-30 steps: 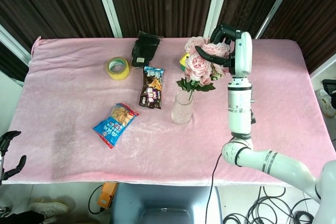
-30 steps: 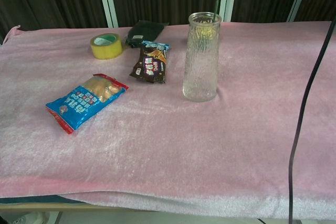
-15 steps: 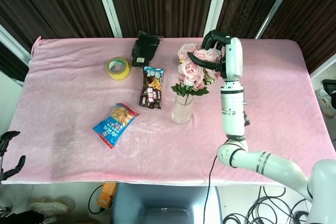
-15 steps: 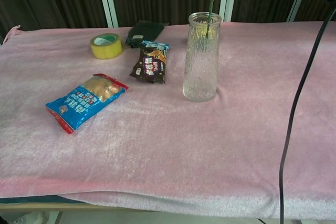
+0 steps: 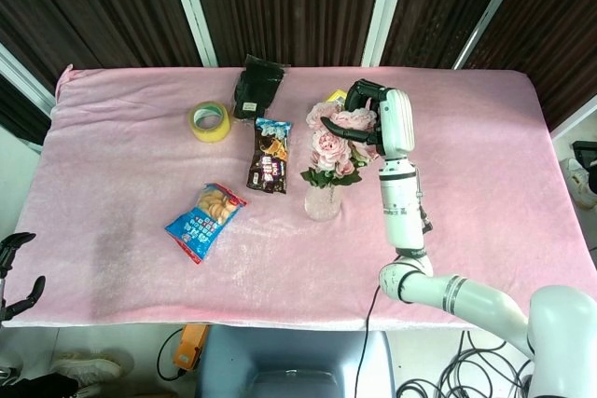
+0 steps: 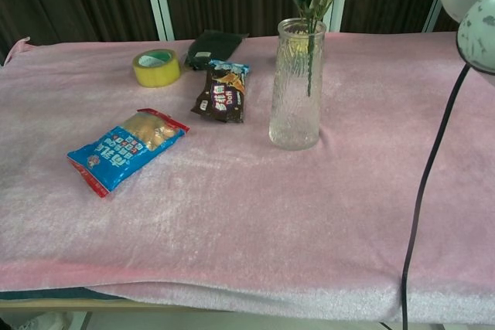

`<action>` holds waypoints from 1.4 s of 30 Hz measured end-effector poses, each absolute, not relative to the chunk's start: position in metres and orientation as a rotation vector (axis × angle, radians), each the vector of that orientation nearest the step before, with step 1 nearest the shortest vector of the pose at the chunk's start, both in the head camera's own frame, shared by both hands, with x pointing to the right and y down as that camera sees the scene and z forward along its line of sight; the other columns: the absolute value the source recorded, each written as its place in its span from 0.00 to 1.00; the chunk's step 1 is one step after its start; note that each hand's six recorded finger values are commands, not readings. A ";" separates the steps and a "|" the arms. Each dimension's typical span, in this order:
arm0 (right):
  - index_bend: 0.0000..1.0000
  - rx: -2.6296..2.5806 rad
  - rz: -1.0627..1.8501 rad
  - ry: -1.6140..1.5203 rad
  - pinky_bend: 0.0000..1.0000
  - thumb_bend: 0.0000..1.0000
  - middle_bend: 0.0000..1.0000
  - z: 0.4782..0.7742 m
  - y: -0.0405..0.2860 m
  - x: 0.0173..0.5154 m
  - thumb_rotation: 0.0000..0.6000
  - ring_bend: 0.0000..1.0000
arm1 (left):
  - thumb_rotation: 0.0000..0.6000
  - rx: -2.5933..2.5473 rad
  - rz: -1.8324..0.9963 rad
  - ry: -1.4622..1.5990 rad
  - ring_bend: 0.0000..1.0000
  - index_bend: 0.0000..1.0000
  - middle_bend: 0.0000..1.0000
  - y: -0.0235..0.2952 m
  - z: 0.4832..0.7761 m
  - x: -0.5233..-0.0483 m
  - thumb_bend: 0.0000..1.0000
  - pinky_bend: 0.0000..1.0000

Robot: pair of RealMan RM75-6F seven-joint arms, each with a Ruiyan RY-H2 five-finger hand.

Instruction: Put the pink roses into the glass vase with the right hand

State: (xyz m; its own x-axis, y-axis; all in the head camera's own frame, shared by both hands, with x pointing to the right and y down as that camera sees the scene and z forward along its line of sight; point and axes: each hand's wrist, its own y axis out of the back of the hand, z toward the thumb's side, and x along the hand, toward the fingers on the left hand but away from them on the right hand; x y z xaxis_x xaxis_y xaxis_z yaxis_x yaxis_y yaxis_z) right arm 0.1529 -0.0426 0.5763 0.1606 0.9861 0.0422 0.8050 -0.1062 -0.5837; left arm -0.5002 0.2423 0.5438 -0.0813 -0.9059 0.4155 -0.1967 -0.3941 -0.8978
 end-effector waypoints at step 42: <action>0.00 -1.805 0.570 -1.538 0.19 0.07 0.00 0.533 0.016 0.278 1.00 0.00 | 1.00 -1.607 -1.534 1.173 0.23 0.22 0.20 0.242 0.548 -0.495 0.35 0.45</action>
State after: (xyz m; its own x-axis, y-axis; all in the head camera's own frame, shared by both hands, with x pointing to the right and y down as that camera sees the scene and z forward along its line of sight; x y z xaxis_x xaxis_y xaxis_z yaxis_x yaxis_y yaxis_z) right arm 0.2779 0.0164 0.5327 0.2022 0.9740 0.1024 0.6719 -0.0619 -0.7380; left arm -0.4954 0.2423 0.5482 -0.0686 -0.8994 0.4317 -0.1804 -0.4144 -0.8920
